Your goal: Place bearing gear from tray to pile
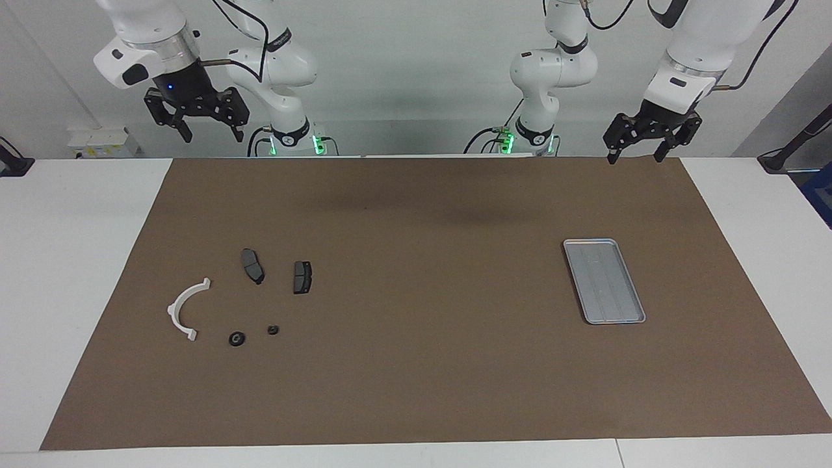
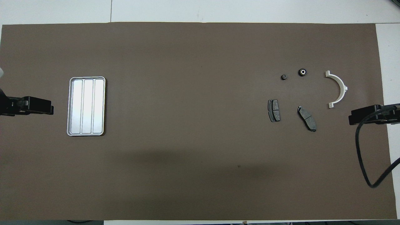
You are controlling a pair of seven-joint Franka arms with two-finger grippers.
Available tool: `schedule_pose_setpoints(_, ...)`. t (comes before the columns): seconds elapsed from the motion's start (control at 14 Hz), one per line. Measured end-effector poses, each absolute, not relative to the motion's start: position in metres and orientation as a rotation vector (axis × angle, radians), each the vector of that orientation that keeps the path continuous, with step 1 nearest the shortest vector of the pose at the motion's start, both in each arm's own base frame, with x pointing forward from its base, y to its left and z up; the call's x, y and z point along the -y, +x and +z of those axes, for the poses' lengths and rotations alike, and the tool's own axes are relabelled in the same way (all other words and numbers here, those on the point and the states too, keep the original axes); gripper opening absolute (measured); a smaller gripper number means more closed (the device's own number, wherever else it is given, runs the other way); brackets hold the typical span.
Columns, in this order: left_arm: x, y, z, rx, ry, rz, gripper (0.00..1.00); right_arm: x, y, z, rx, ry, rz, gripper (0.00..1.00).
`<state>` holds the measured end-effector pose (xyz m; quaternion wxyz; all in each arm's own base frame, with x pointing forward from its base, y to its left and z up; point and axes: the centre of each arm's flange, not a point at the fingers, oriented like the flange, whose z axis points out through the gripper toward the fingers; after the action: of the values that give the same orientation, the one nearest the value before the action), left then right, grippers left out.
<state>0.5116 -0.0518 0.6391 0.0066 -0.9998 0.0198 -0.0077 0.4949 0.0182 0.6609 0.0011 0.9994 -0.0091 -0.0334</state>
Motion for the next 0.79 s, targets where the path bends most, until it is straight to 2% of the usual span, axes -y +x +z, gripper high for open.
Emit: schedule_pose_setpoints(0.79, 0.0518, 0.5116, 0.6391, -0.062, -3.128, -0.024, 1.00, -0.0112, 0.5022, 0.6553, 0.051, 3.138, -0.095, 1.00)
